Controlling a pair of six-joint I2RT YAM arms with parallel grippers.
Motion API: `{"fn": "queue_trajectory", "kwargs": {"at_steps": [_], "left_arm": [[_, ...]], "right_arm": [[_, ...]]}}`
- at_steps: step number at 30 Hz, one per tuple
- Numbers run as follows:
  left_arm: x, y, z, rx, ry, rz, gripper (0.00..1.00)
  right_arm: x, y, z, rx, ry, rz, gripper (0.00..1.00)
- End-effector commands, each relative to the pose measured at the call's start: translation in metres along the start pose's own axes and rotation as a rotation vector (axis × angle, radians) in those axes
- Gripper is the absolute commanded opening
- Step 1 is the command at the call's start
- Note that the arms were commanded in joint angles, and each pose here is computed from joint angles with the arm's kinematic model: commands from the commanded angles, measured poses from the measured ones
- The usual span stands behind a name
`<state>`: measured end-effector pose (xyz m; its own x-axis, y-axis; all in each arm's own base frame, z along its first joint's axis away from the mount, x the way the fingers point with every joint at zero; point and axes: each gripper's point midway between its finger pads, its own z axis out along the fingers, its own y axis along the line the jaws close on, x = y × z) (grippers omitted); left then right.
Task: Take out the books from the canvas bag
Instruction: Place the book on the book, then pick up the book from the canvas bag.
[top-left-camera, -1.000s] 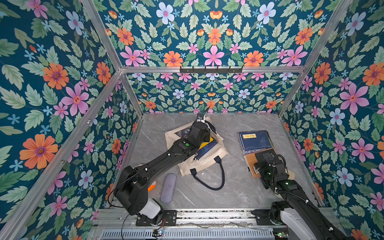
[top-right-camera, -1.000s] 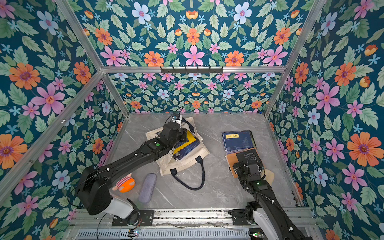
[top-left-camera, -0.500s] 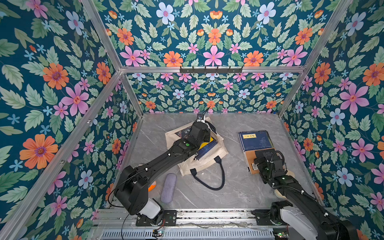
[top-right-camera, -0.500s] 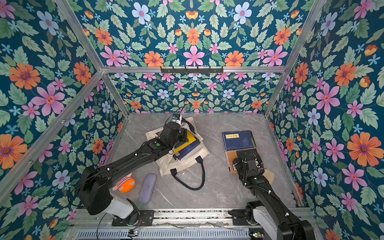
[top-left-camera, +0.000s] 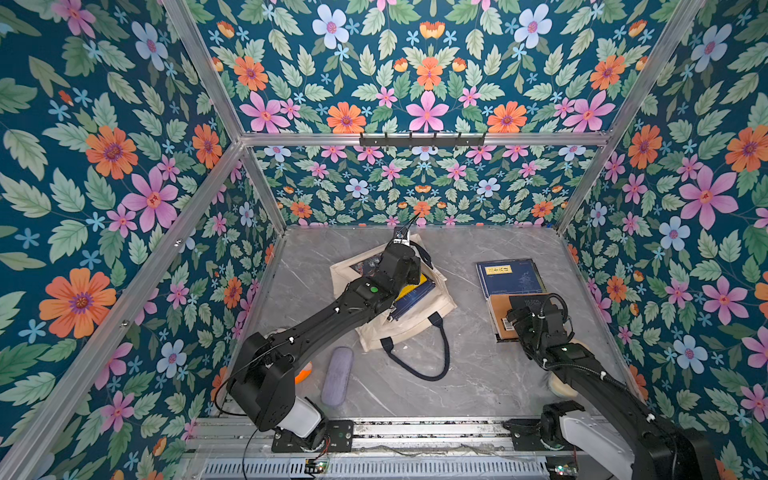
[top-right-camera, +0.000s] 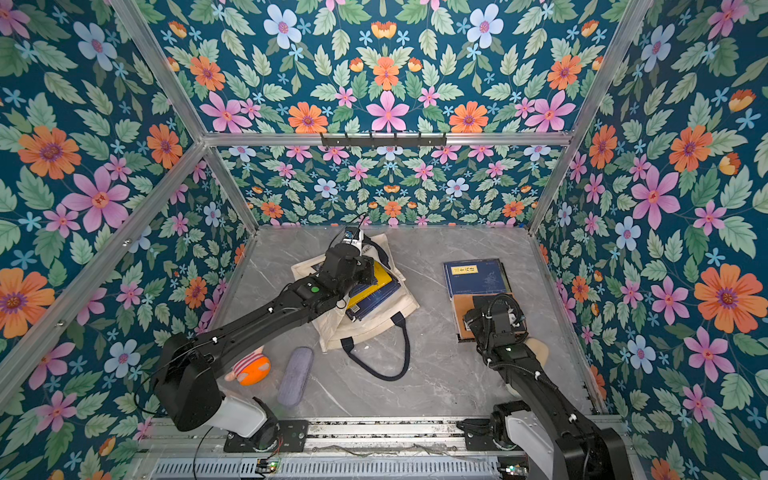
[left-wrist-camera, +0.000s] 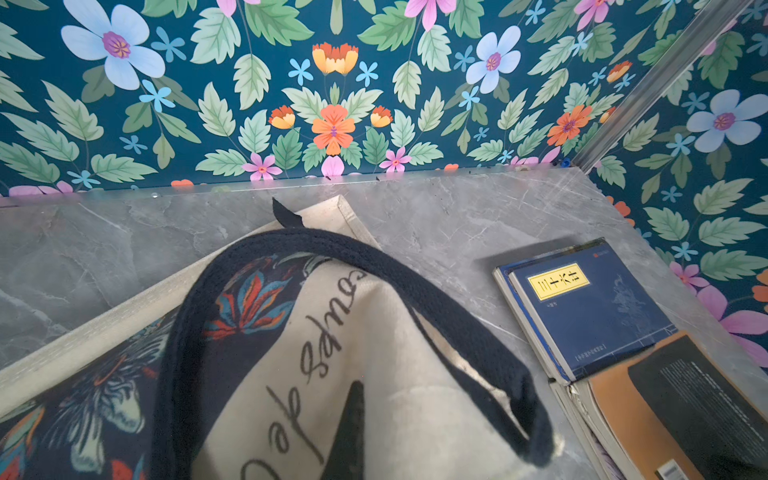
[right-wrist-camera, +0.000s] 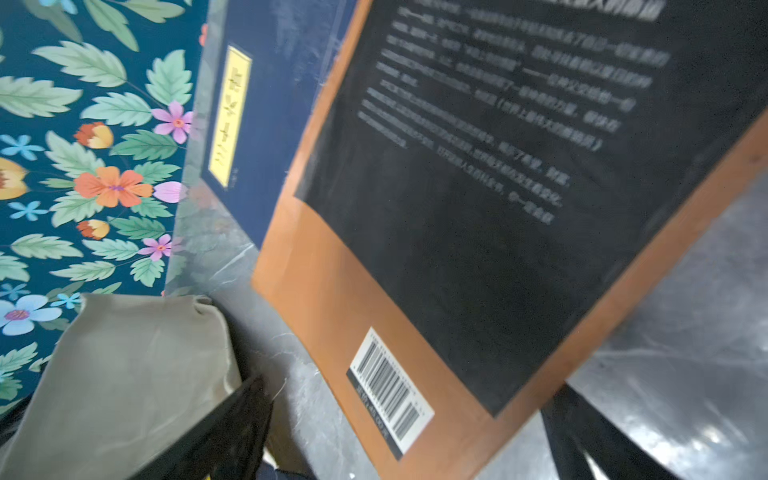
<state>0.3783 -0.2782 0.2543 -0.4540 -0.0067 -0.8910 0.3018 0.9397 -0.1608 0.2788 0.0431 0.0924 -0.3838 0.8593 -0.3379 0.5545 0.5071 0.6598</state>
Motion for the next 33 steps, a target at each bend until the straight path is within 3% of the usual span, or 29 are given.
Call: {"fn": "queue_trajectory", "kwargs": {"at_steps": [1, 6, 12, 19, 24, 33], "left_arm": [[-0.016, -0.012, -0.005, 0.065, -0.051, -0.011, 0.00], [-0.019, -0.017, -0.009, 0.101, -0.060, -0.003, 0.00], [-0.020, -0.020, -0.011, 0.120, -0.065, -0.005, 0.00], [-0.025, -0.026, -0.018, 0.164, -0.087, -0.021, 0.00], [-0.026, -0.036, -0.023, 0.234, -0.093, -0.026, 0.00], [-0.033, -0.046, -0.036, 0.314, -0.126, -0.033, 0.00]], "right_arm": [[-0.005, 0.011, -0.020, -0.013, -0.072, -0.103, 0.99], [0.024, 0.035, -0.034, -0.119, 0.006, -0.148, 0.99], [0.043, 0.036, -0.030, -0.104, 0.038, -0.197, 0.99], [0.111, 0.097, -0.040, -0.309, 0.147, -0.306, 0.99], [0.161, 0.141, -0.044, -0.395, 0.209, -0.368, 0.92], [0.220, 0.178, -0.004, -0.410, 0.281, -0.346, 0.76]]}}
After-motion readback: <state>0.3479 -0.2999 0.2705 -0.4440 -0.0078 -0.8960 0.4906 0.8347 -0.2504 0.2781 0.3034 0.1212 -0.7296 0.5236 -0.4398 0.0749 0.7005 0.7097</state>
